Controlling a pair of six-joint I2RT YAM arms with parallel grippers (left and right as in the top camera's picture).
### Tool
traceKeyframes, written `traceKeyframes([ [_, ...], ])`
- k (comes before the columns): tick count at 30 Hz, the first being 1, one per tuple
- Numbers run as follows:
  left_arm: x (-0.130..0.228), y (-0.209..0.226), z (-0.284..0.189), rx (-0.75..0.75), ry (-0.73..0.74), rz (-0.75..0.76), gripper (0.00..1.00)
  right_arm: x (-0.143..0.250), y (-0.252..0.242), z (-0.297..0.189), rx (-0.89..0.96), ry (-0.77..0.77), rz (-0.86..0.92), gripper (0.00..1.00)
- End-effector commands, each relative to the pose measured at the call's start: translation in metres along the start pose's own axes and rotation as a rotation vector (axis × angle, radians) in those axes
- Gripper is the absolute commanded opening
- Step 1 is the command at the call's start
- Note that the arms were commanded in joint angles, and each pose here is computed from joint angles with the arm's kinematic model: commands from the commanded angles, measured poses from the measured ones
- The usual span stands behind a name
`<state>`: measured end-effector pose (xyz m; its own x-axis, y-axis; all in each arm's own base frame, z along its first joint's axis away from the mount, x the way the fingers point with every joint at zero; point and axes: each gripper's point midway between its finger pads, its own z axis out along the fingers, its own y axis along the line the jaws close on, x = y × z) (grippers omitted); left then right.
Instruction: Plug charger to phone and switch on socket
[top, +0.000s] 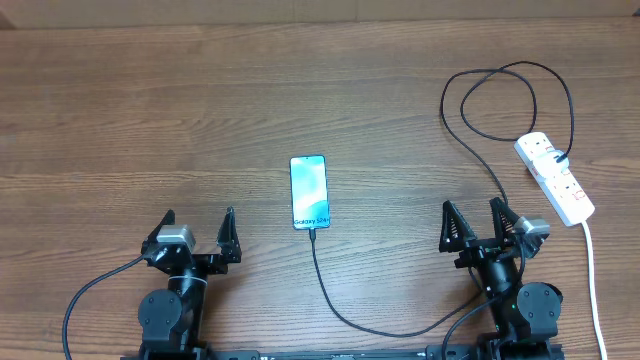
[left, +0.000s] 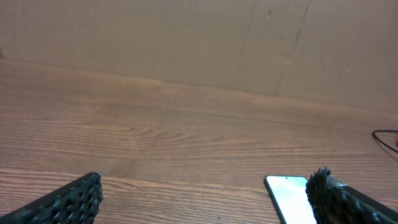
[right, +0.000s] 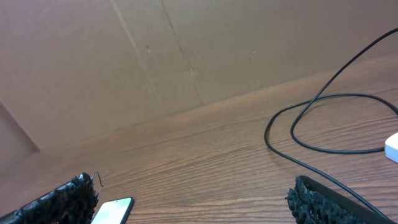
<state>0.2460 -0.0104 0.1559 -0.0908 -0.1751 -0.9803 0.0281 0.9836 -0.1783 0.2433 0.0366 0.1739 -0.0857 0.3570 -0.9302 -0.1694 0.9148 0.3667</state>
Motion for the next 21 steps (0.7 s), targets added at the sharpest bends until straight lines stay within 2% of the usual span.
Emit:
traceKeyframes([
  [1, -0.0006, 0.0015, -0.0002, -0.001, -0.009, 0.022, 1.0, 0.0013, -0.0016, 0.0001, 0.006, -0.007, 0.004, 1.0],
  [21, -0.0009, 0.0047, -0.0002, -0.014, -0.01, 0.021, 1.0, 0.0013, -0.0016, 0.0001, 0.006, -0.007, 0.004, 1.0],
])
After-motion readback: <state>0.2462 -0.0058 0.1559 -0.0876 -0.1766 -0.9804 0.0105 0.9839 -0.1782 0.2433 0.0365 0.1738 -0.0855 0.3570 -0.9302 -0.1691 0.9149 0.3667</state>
